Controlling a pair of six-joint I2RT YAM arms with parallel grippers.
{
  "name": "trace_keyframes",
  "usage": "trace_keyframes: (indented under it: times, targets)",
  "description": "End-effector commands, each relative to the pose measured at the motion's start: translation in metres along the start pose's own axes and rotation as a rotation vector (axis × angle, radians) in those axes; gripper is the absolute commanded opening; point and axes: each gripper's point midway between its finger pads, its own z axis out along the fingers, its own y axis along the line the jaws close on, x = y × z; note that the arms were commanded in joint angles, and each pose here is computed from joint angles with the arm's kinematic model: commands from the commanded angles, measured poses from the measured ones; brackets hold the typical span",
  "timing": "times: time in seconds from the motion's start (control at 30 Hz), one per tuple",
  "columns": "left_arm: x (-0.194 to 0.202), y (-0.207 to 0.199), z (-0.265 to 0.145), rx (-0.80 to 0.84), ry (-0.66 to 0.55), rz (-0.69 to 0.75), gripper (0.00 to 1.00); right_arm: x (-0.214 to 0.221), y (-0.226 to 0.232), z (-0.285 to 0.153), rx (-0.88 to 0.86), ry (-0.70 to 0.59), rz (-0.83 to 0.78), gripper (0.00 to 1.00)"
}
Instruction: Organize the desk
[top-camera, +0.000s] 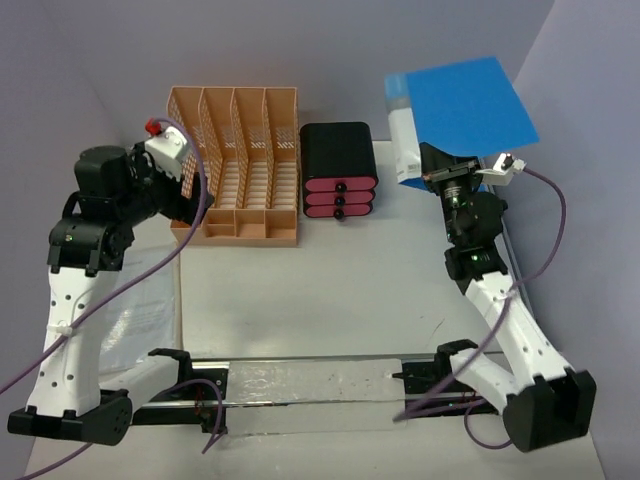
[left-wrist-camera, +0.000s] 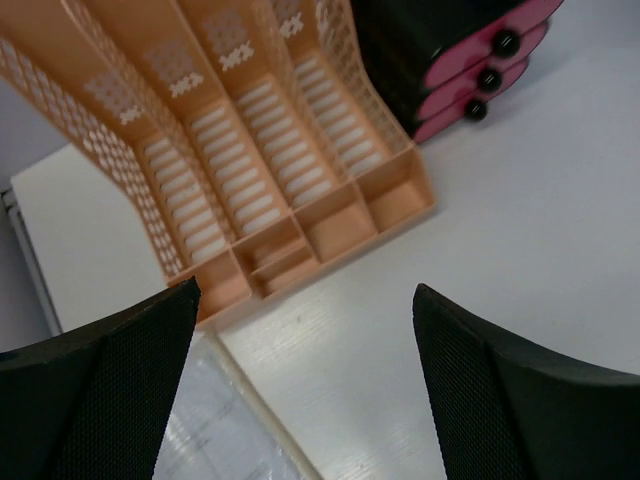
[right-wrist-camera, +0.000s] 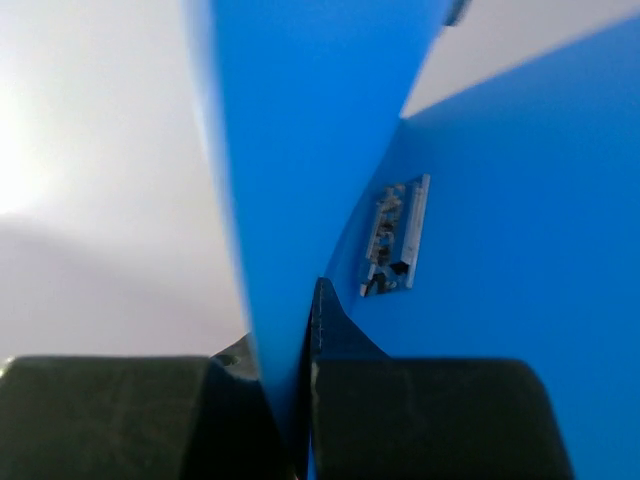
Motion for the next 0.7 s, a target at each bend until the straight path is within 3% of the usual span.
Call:
trace_keyframes:
  times: [0.0,0.13,0.37,0.5,0.67]
  targets:
    - [-0.040,-0.030,-0.012,0.170,-0.102,-0.085,0.94,-0.041,0.095,-0.033,-0.195,-0.118,-0.088,0.00]
    - [-0.084,-0.040,-0.051,0.188,-0.284,-0.102,0.99,-0.017,0.168,-0.056,-0.365,0.001,-0.061,0.00]
    - [-0.131,-0.049,-0.112,0.175,-0.477,-0.179,0.99,0.056,0.244,-0.069,-0.533,0.179,-0.055,0.00]
    - [-0.146,-0.051,-0.117,0.207,-0.491,-0.263,0.99,0.096,0.280,-0.072,-0.598,0.265,-0.019,0.00]
    - [-0.151,-0.056,-0.092,0.308,-0.417,-0.378,0.99,0.131,0.297,-0.065,-0.602,0.304,-0.026,0.00]
